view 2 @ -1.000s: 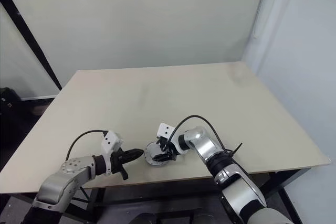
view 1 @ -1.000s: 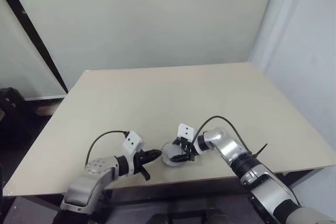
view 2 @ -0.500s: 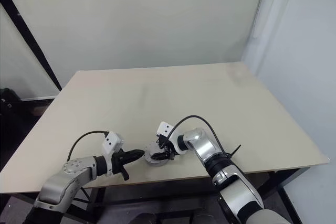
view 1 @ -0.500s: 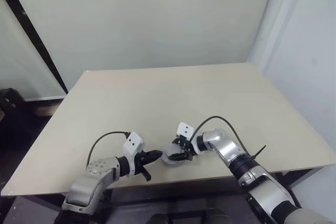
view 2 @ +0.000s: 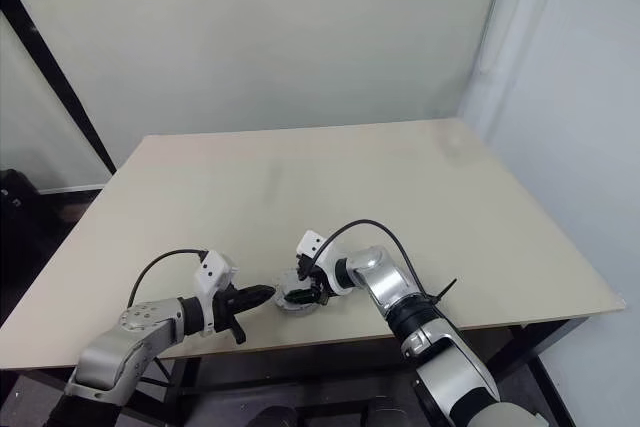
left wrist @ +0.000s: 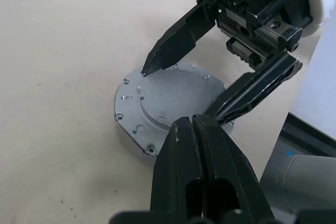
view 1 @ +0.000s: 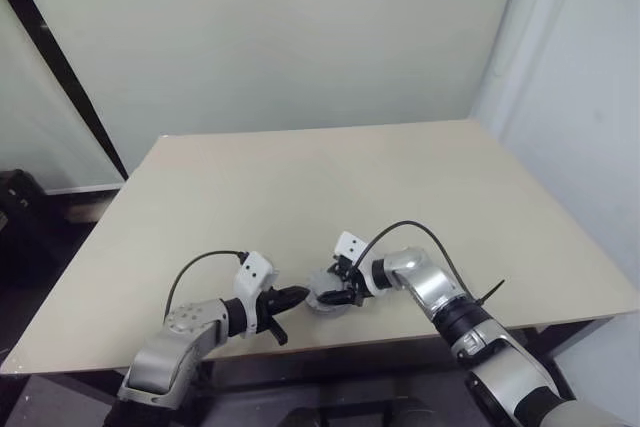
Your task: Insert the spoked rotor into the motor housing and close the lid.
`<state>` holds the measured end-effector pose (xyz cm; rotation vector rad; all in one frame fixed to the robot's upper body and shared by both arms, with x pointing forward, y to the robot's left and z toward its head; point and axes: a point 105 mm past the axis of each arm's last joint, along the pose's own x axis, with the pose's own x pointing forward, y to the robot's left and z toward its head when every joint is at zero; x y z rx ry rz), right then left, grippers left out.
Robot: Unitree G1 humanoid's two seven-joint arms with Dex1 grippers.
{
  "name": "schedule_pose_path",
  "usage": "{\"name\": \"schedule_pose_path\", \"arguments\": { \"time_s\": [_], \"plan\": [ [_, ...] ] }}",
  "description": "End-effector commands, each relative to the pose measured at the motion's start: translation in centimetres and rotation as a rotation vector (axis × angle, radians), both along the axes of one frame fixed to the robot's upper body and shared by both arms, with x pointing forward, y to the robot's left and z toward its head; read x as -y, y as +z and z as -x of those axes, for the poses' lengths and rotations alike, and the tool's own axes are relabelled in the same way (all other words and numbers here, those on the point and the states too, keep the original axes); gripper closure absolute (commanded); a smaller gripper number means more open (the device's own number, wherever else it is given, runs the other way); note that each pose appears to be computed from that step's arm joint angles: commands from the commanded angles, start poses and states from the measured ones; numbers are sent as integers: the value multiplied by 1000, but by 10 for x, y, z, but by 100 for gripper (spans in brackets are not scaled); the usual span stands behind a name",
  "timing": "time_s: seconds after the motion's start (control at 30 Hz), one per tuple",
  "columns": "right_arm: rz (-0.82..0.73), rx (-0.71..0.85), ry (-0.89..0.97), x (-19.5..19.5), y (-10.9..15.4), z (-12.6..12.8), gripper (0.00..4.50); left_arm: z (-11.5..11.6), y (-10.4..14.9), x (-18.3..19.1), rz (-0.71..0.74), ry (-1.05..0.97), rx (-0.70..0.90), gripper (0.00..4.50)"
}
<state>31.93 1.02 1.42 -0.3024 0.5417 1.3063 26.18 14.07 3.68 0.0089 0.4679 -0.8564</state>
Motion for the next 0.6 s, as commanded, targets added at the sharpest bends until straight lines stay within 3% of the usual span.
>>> {"name": "schedule_pose_path", "arguments": {
  "time_s": [0.03, 0.2, 0.37, 0.6],
  "plan": [
    [24, 0, -19, 3, -6, 2, 122, -5, 11, 1, 9, -5, 48, 450],
    [71, 46, 8, 6, -11, 3, 122, -7, 11, -2, 10, 7, 50, 450],
    [-1, -9, -3, 1, -7, 7, 122, -11, 16, -8, 30, 41, 60, 450],
    [-124, 32, 19, -4, 5, 8, 122, -15, 21, -29, 18, 99, 68, 450]
  ]
}}
